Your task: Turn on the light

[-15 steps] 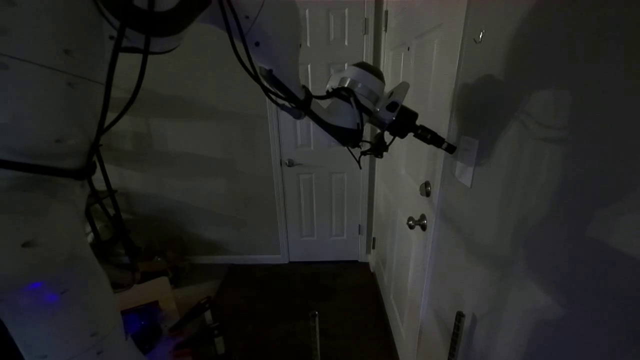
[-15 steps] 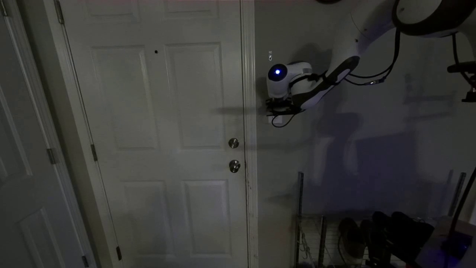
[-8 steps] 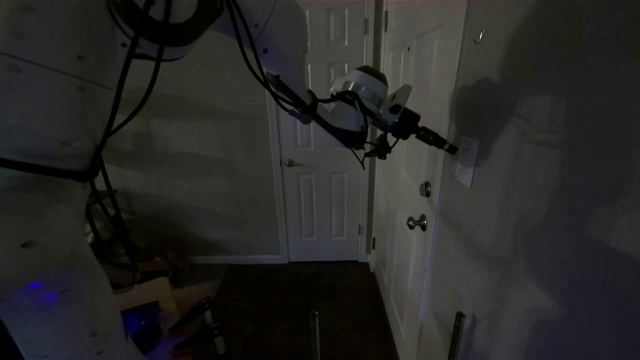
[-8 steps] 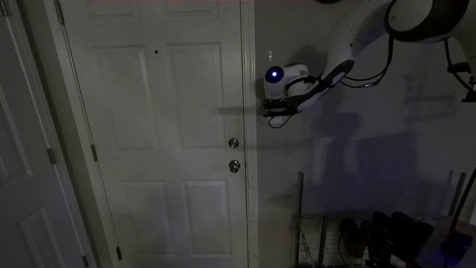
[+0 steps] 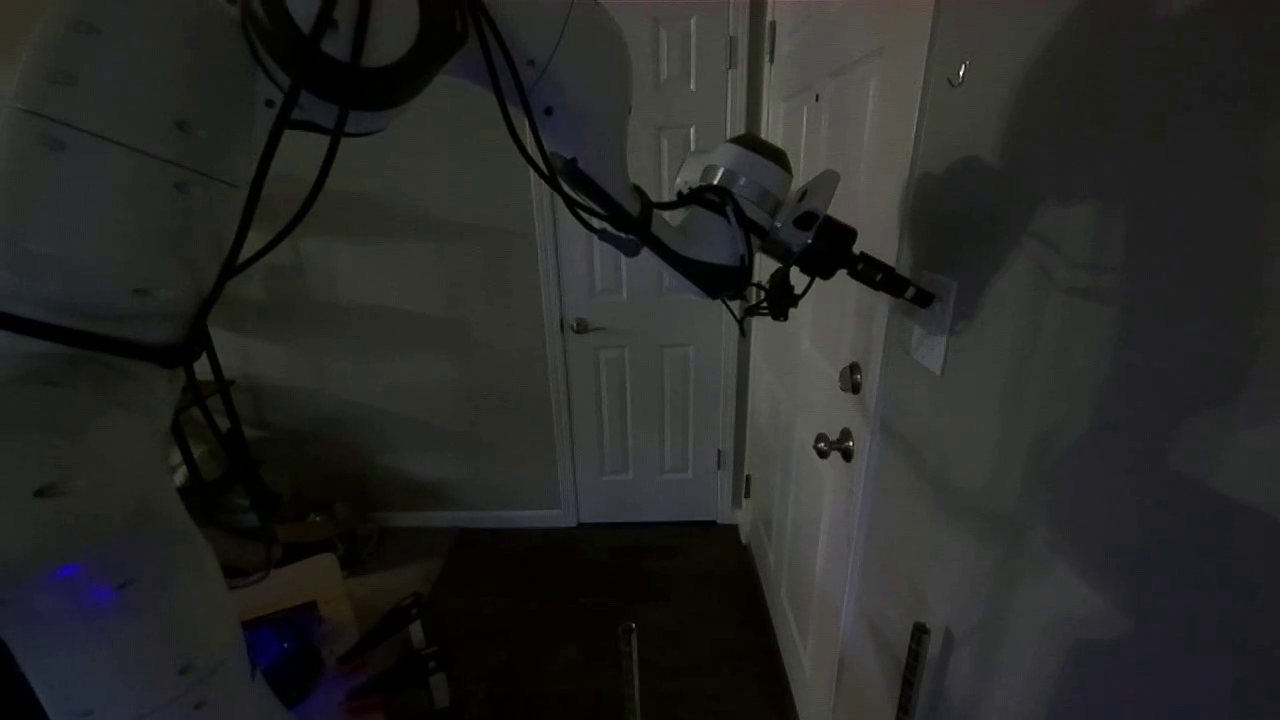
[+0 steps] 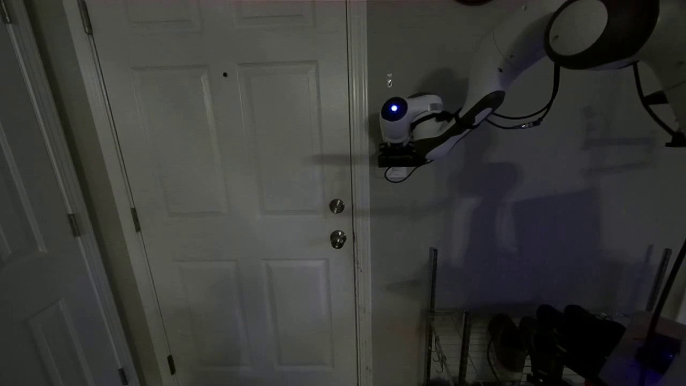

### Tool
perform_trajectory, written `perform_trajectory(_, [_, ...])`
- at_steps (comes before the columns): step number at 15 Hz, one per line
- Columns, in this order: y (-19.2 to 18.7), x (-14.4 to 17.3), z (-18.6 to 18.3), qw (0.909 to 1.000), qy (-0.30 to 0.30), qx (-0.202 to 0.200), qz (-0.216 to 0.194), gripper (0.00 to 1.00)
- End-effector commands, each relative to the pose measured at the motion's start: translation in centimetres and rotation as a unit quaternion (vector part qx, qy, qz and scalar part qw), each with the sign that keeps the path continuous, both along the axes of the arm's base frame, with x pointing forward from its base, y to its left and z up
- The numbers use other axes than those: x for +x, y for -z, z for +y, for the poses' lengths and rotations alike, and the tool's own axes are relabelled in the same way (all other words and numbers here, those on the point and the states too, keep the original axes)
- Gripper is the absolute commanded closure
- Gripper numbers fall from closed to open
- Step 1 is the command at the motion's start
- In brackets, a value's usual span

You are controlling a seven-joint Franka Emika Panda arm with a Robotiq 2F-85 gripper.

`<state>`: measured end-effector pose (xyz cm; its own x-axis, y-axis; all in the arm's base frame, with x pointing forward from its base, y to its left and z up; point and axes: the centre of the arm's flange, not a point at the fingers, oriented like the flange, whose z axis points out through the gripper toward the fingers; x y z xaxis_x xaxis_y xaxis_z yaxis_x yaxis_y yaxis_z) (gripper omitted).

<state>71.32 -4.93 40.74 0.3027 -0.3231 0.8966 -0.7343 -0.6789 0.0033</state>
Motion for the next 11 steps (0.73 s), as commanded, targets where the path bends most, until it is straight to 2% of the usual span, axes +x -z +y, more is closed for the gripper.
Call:
perform_trajectory(1, [0.27, 1.45, -0.85, 0.9996, 0.010, 0.019, -0.017, 0.97])
perform_trajectory(11, [0.13, 1.54, -0.97, 0.9982, 0.029, 0.044, -0.029, 0.97])
